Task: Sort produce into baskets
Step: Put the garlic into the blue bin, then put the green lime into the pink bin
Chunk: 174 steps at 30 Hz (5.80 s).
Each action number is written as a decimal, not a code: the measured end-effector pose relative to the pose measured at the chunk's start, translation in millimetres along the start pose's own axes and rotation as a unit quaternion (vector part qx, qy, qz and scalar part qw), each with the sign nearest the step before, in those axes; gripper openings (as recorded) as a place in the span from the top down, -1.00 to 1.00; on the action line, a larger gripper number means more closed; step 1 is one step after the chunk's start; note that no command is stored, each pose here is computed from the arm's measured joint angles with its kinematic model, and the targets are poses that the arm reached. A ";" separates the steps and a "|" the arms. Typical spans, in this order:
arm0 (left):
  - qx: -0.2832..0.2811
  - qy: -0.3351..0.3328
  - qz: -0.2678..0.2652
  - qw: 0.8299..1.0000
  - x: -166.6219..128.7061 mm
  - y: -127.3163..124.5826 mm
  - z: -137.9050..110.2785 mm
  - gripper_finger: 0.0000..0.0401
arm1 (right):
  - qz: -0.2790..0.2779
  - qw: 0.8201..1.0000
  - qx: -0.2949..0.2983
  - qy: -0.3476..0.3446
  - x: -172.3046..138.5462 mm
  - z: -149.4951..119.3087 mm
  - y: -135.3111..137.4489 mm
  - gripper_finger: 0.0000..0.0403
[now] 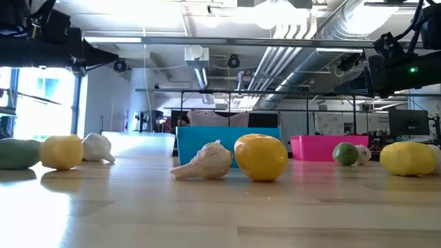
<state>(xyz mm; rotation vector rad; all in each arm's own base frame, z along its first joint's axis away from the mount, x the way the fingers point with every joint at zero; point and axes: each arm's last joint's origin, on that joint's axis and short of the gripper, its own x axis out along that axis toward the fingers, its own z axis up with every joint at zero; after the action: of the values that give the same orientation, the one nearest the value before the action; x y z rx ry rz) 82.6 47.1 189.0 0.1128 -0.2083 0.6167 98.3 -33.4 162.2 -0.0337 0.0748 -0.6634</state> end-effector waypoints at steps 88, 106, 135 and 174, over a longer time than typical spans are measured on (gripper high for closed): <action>0.042 0.520 -0.279 0.806 116.1 -282.7 -82.5 -0.07 | 0.000 1.000 0.000 0.000 0.0 0.0 0.0 1.00; 0.006 0.440 -0.208 0.873 179.8 -187.3 6.6 0.57 | 0.003 1.000 0.000 0.000 0.0 0.0 0.2 1.00; 0.039 0.509 -0.270 0.817 218.9 -140.8 -78.6 0.01 | 0.003 1.000 0.000 0.000 0.0 -0.1 0.2 1.00; -0.043 0.177 -0.280 0.943 141.9 -114.1 -42.7 0.99 | 0.025 0.978 0.128 0.161 0.9 -12.9 30.9 0.03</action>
<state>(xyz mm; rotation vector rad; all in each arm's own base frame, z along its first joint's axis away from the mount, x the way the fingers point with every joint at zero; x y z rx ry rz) 268.9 41.4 174.8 -0.0272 0.1470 0.0519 117.0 -9.7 147.6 0.3241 0.3006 -0.6188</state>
